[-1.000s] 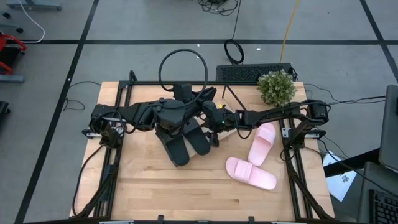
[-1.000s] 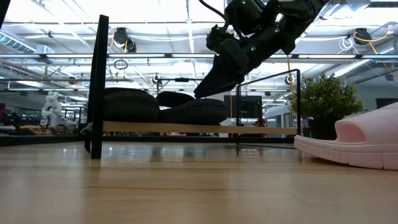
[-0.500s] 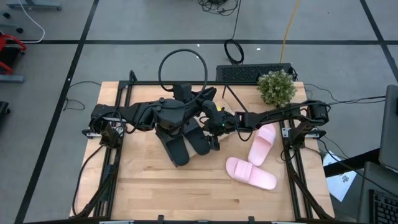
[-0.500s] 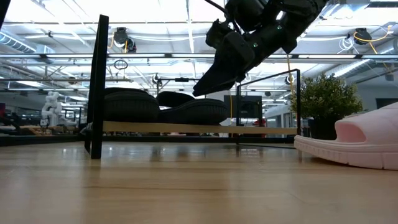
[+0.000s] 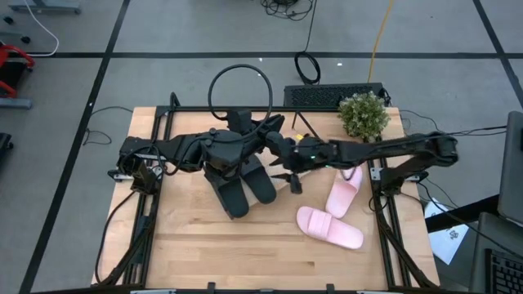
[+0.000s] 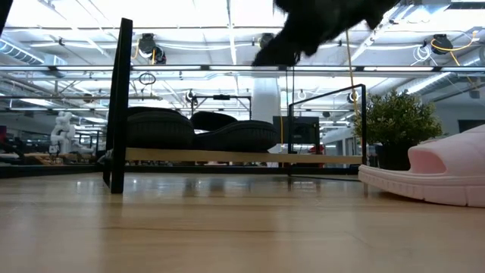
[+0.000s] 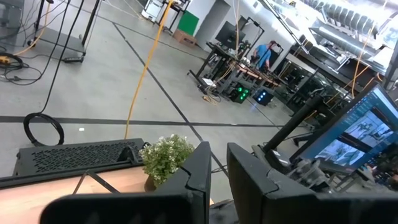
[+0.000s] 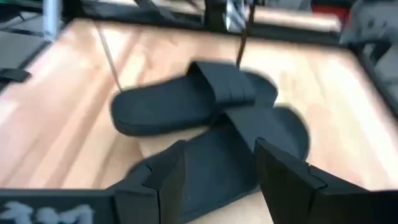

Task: Pick and place slides into the shelf
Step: Put the bottom pink slipper on the shelf

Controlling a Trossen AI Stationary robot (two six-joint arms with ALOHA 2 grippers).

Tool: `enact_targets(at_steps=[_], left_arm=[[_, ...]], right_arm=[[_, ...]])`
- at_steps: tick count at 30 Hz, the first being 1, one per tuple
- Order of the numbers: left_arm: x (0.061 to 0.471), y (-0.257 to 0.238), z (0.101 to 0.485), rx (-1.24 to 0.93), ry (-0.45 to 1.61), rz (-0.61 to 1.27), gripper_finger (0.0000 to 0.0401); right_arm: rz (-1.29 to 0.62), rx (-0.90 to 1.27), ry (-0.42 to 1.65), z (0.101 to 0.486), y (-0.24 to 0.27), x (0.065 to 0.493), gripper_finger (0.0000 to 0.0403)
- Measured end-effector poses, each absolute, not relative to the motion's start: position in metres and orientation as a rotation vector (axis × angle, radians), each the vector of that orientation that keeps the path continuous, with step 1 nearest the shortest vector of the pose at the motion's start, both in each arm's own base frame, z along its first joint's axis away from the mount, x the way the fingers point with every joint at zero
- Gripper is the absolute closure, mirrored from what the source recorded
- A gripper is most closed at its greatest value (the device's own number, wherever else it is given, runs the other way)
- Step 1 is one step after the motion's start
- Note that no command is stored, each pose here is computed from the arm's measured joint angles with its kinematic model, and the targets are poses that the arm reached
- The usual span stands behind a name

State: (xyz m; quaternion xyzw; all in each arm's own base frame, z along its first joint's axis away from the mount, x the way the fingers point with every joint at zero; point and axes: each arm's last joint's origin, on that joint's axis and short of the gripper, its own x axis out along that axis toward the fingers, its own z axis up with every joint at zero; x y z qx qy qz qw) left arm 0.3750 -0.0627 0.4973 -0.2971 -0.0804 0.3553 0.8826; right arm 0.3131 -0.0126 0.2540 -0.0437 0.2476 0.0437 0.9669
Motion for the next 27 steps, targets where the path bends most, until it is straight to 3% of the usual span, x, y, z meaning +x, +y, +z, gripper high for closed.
enact_targets(at_steps=[10,27], left_arm=[[0.375,-0.063,0.497,-0.612,-0.162,0.741,0.0354],[0.379,-0.066,0.494,-0.737,-0.175,0.669,0.0354]], right_arm=[[0.277,-0.285,0.470,0.308,0.028,0.243,0.0227],[0.690,-0.442,0.805,0.295,0.091,0.164,0.0227]])
